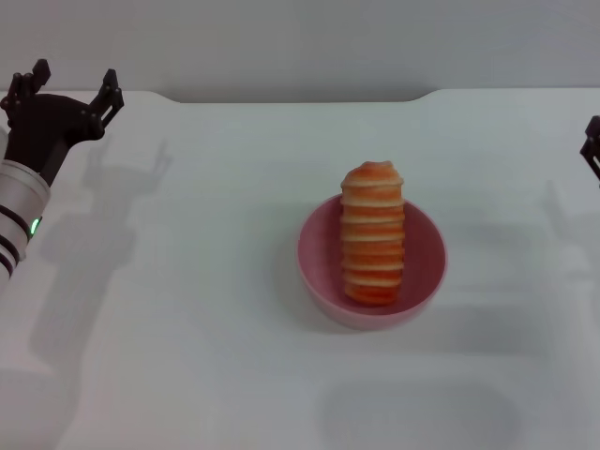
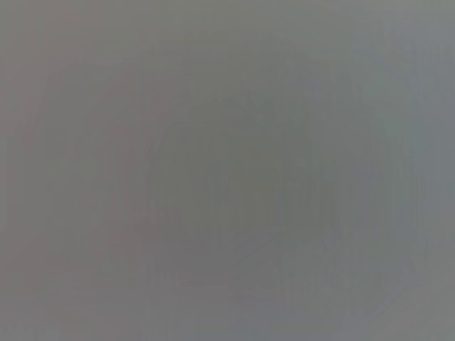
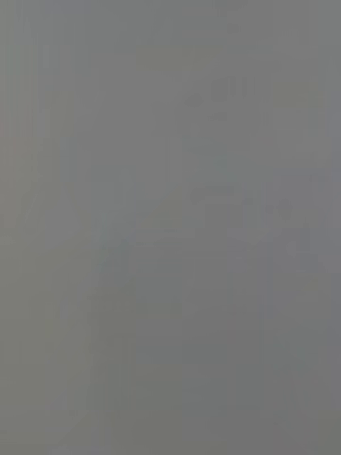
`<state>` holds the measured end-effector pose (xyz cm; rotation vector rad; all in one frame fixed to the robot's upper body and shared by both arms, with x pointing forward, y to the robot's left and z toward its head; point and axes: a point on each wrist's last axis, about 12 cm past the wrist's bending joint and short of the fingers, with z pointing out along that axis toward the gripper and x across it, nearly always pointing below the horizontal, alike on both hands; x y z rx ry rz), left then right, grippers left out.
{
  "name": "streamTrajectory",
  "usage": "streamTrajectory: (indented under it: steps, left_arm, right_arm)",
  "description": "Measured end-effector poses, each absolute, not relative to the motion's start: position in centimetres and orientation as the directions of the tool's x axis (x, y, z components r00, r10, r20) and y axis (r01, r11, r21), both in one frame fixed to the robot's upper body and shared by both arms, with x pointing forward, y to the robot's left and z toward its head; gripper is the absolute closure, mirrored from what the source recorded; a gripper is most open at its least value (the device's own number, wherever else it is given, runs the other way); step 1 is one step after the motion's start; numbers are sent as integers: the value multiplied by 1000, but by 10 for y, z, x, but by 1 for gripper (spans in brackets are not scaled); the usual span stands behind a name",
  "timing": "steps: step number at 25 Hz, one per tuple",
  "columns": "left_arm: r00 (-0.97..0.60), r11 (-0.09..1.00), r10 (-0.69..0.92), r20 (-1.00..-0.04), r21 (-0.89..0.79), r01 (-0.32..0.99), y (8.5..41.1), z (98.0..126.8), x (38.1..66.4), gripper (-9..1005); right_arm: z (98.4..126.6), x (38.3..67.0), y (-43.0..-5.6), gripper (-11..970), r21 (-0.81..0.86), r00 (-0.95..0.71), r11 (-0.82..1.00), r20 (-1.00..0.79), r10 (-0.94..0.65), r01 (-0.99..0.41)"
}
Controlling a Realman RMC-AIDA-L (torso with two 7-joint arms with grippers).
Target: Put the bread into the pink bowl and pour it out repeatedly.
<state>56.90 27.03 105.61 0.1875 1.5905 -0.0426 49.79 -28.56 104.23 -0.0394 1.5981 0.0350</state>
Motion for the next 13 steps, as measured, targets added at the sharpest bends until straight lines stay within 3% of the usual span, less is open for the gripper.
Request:
streamTrajectory:
  steps: [13]
  left_arm:
    - [-45, 982, 111, -993, 103, 160, 269, 1050, 568, 130]
  right_arm:
    - [1051, 503, -276, 144, -23, 7, 995, -1000, -22, -93]
